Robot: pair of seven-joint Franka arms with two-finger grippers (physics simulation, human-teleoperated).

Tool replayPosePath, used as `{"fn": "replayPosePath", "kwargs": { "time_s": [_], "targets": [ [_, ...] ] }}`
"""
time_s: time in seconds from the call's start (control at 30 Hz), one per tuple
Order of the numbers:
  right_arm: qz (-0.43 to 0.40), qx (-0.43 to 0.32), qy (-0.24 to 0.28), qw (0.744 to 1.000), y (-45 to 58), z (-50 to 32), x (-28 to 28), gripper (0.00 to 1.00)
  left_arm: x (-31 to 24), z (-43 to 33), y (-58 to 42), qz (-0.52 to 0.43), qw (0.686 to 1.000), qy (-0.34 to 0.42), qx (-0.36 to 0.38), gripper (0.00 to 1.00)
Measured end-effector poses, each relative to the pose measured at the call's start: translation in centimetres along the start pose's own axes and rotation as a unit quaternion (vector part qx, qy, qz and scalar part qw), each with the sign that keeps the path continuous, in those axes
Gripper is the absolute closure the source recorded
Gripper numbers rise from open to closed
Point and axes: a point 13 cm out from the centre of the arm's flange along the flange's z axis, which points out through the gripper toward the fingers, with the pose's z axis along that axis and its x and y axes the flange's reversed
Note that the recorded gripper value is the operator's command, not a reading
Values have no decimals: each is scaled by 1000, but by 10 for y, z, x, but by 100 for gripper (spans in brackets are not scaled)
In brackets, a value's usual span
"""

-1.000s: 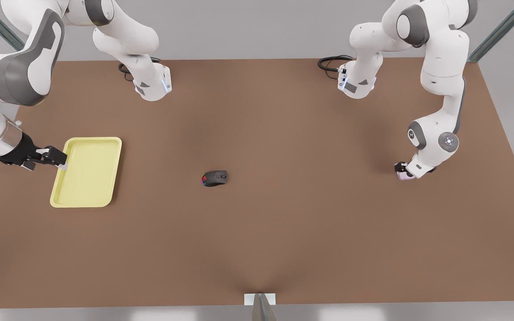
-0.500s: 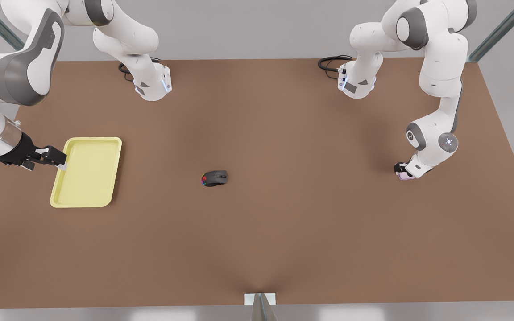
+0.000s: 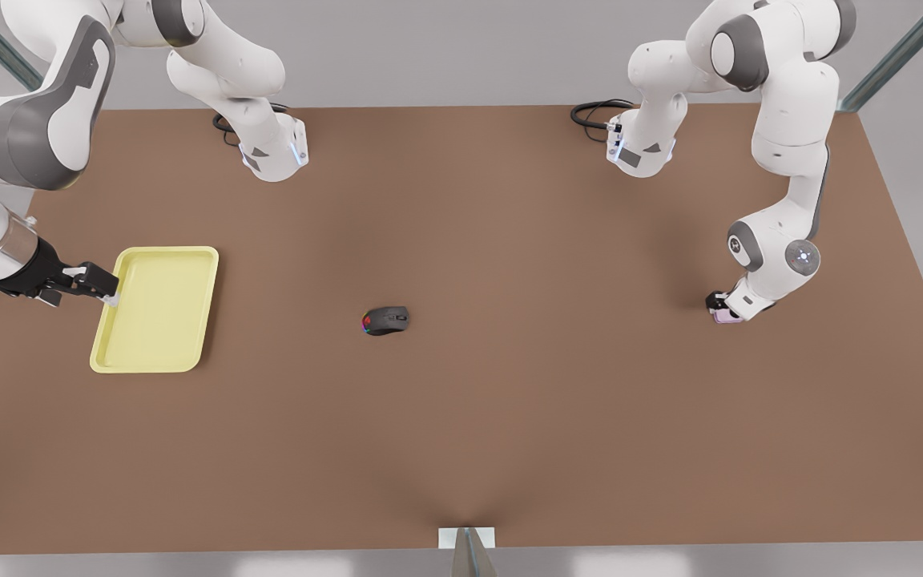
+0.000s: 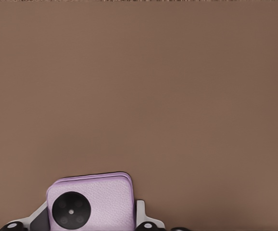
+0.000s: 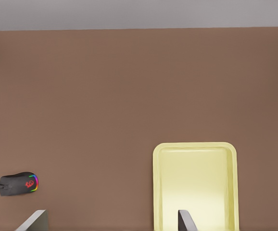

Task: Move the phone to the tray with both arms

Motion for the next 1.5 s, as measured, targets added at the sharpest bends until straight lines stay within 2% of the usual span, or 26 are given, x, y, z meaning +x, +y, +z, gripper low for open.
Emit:
{"fn": "replayPosePath", "kwargs": {
  "time_s": [0.23, 0.4, 0.53, 0.77, 0.87, 1.0, 1.5],
  "targets": [
    [0, 0, 0, 1000, 0, 0, 0, 0, -5, -3, -9, 9, 1000, -3, 3, 21],
    [0, 0, -1, 1000, 0, -1, 0, 0, -44, -31, -67, 49, 998, -25, 22, 20],
    [0, 0, -1, 1000, 0, 0, 0, 0, -87, -60, -210, 122, 991, -37, 46, 20],
    [0, 0, -1, 1000, 0, -1, 0, 0, -123, -125, -495, 210, 974, -48, 75, 20],
    [0, 0, -1, 1000, -1, -1, 0, 0, -141, -148, -581, 208, 973, -51, 81, 20],
    [0, 0, -1, 1000, 0, -1, 0, 0, -164, -146, -636, 193, 978, -51, 61, 20],
    [1, 0, -5, 1000, -2, -2, -2, 0, -158, -57, -725, 107, 989, -75, 67, 20]
  ]
}}
